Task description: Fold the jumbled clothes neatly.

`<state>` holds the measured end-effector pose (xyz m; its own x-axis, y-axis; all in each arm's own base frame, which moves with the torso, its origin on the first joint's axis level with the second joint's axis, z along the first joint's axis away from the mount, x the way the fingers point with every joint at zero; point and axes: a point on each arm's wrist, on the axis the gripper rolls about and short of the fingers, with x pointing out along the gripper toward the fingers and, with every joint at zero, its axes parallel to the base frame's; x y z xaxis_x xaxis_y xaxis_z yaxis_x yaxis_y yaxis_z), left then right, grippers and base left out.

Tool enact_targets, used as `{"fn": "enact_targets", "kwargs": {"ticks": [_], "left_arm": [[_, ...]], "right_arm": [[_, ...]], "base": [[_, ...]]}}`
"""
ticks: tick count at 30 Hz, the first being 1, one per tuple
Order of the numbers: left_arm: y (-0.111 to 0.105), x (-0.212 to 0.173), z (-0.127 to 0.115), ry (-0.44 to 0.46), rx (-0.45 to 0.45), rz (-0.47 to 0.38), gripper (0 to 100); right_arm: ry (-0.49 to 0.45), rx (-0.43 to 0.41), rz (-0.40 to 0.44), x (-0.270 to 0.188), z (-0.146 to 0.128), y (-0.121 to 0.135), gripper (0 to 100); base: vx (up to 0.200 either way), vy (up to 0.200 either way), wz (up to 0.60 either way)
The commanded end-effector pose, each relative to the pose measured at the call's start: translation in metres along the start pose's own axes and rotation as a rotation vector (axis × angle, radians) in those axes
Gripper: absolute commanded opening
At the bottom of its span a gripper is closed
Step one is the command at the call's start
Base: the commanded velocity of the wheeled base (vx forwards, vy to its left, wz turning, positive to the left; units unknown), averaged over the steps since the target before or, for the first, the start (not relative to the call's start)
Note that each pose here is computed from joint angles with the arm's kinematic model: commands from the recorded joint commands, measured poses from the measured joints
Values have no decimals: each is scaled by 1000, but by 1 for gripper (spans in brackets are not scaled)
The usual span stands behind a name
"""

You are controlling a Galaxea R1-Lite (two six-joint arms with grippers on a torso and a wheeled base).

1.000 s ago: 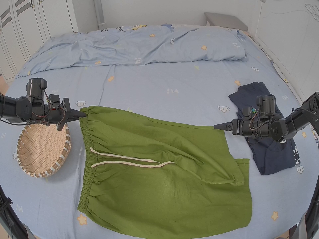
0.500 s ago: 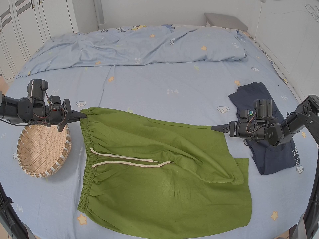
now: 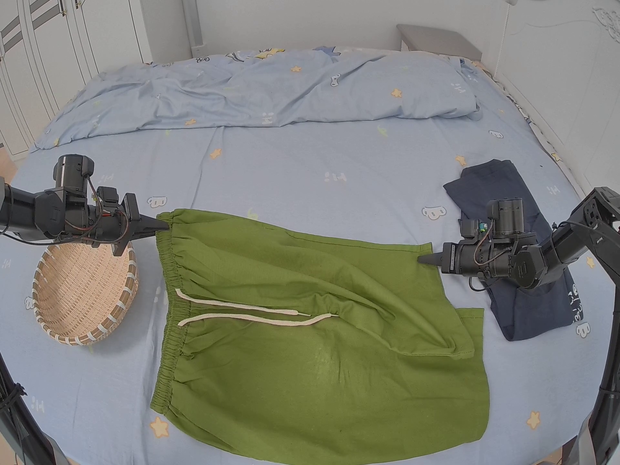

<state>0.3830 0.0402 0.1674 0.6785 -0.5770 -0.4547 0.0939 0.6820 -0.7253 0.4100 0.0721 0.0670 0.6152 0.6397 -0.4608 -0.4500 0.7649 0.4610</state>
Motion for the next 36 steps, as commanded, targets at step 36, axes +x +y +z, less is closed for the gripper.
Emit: {"fn": "enact_targets", "kwargs": {"ticks": [36], "left_arm": [[7, 41, 37, -42, 66, -33, 0]], "right_arm": [[-272, -95, -56, -13, 130, 3, 0]], "base": [[0, 0, 0]]}}
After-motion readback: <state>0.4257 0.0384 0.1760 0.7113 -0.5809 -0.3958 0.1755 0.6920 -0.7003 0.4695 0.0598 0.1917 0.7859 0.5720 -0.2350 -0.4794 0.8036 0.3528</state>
